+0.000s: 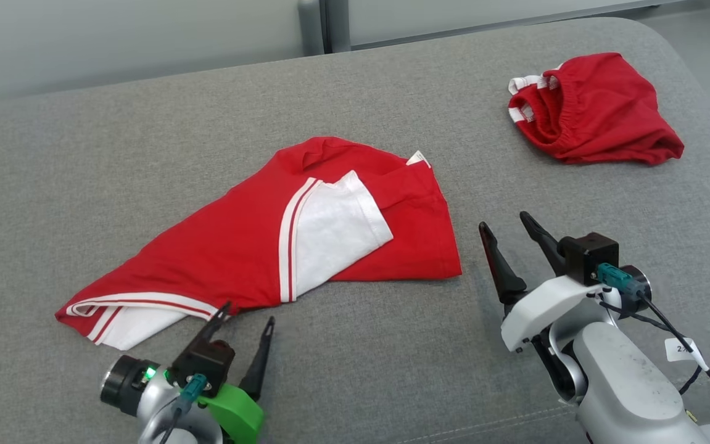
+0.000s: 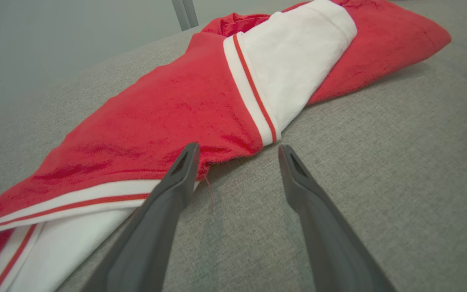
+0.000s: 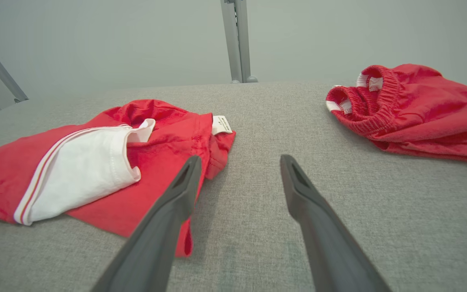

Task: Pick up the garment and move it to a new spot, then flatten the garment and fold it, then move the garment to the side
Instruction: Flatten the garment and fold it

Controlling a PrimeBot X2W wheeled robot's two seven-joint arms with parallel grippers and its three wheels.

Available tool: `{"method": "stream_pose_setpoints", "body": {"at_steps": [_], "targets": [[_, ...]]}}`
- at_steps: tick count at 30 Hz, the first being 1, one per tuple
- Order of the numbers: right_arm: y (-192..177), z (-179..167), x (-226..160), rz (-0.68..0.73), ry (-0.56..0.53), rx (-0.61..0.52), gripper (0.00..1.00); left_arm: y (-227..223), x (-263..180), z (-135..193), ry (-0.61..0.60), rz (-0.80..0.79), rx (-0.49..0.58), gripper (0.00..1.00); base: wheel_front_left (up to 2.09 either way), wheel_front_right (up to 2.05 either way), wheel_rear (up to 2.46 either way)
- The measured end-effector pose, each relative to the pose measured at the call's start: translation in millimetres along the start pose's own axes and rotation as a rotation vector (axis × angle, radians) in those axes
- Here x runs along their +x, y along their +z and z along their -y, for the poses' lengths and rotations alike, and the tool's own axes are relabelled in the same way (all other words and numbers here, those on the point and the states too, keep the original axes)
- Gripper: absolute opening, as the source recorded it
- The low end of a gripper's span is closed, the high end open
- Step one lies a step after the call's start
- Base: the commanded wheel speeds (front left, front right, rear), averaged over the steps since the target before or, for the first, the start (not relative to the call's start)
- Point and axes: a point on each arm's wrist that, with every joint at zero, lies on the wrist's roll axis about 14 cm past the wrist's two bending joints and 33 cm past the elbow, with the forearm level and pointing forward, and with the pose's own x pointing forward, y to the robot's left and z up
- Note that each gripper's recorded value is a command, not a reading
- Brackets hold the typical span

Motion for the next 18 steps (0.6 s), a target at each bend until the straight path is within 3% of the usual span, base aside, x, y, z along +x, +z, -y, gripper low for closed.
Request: {"method": "stream_pose_setpoints", "body": {"at_steps": [8,18], "targets": [[-8,18,-5,-0.02,-0.052,0.006,1.0,-22,11,-14,-0.006,-0.086,0.122,1.0,0.0,0.0,0.0],[-10,21,-5,-0.029,-0.061,0.008,1.0,-25,20,-25,0.02,-0.103,0.195,1.0,0.0,0.0,0.0]]}}
